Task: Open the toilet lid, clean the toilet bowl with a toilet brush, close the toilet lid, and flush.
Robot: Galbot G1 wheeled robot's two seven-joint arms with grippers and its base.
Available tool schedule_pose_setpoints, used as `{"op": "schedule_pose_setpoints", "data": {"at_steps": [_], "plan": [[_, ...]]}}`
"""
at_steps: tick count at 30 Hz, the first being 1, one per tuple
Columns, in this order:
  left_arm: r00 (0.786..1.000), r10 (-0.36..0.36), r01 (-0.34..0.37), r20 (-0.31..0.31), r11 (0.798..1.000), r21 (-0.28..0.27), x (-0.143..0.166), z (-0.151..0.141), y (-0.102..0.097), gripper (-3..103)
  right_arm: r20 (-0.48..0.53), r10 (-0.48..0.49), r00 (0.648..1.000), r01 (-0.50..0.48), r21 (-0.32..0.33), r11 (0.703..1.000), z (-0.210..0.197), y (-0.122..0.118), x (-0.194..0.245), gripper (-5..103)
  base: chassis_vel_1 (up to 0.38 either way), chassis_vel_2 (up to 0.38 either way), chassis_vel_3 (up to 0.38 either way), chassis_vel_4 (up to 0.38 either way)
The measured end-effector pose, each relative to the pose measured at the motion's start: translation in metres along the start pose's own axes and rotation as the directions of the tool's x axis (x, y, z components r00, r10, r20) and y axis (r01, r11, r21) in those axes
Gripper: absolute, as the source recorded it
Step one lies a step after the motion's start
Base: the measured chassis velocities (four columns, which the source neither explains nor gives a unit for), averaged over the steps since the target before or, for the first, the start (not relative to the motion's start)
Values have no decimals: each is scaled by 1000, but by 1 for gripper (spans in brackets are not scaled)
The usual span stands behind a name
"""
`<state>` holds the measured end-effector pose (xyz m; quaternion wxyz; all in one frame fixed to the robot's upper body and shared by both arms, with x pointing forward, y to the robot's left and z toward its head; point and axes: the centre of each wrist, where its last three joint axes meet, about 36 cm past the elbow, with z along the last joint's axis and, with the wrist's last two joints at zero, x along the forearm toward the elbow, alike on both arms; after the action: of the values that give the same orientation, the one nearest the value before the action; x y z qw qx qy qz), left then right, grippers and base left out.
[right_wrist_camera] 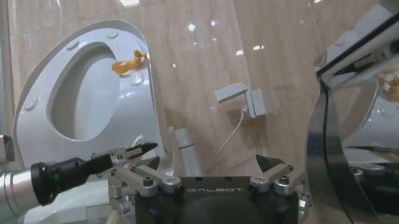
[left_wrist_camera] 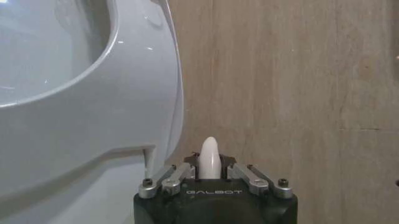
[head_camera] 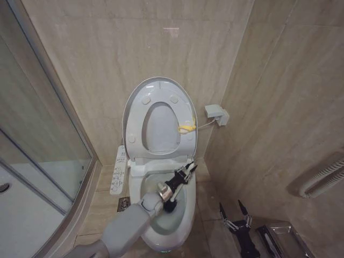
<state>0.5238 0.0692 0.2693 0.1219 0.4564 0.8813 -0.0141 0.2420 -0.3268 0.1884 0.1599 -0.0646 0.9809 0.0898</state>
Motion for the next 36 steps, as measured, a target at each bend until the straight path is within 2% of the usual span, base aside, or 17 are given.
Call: {"op": "schedule_pose_setpoints", "data": {"at_steps": [1,4,7,9,14,15,17,20,22,24,25,27,30,32,33,35,36], "plan": [[1000,0,0,0,1000,0,0,0,0,23,0,0,1000,0,0,1000,0,0,0,100,0,0,0,0],[997,17,-17,78,1000,2,-27,-19,-7,23,2,2,1000,-2,-1,1000,0,0,0,100,0,0,0,0],[994,20,-20,103,1000,-6,-38,-26,-5,23,2,1,1000,-1,-2,1000,0,1,0,100,0,0,0,0],[1000,-11,11,1,999,-38,-8,7,11,23,1,-1,1000,1,-3,1000,1,3,3,100,0,0,0,0],[999,-18,16,-42,998,-54,13,18,18,23,1,-3,1000,3,-2,1000,1,3,3,100,0,0,0,0],[1000,-16,14,-25,998,-54,11,13,18,23,2,-2,1000,2,-1,1000,1,2,3,100,0,0,0,0],[998,-7,9,55,999,-41,-13,-11,13,23,4,1,1000,-1,-1,1000,1,3,3,100,0,0,0,0],[995,1,3,100,999,-36,-30,-25,10,23,5,4,1000,-4,-3,1000,1,4,3,100,0,0,0,0],[995,2,1,99,999,-37,-31,-25,10,23,4,5,1000,-5,-3,1000,1,5,4,100,0,0,0,0],[999,-8,10,45,999,-49,-16,-9,16,23,4,4,1000,-4,-3,1000,1,6,5,100,0,0,0,0],[999,-8,10,45,999,-49,-16,-9,16,23,4,4,1000,-4,-3,1000,1,6,5,100,0,0,0,0],[999,-34,32,-21,998,-55,9,10,23,23,5,2,1000,-2,-2,1000,1,6,5,100,0,0,0,0],[999,-23,22,-32,998,-53,16,12,20,23,6,1,1000,-1,-2,1000,1,6,4,100,0,0,0,0],[1000,-14,13,-16,999,-50,11,8,17,23,7,2,1000,-2,-2,1000,1,6,4,100,0,0,0,0],[1000,-4,5,6,999,-45,4,2,14,23,7,2,1000,-2,-3,1000,1,7,4,100,0,0,0,0],[995,20,-17,98,999,-33,-31,-22,6,23,10,4,1000,-4,-4,1000,2,10,3,100,0,0,0,0],[995,20,-17,98,999,-33,-31,-22,6,23,10,4,1000,-4,-4,1000,2,10,3,100,0,0,0,0]]}}
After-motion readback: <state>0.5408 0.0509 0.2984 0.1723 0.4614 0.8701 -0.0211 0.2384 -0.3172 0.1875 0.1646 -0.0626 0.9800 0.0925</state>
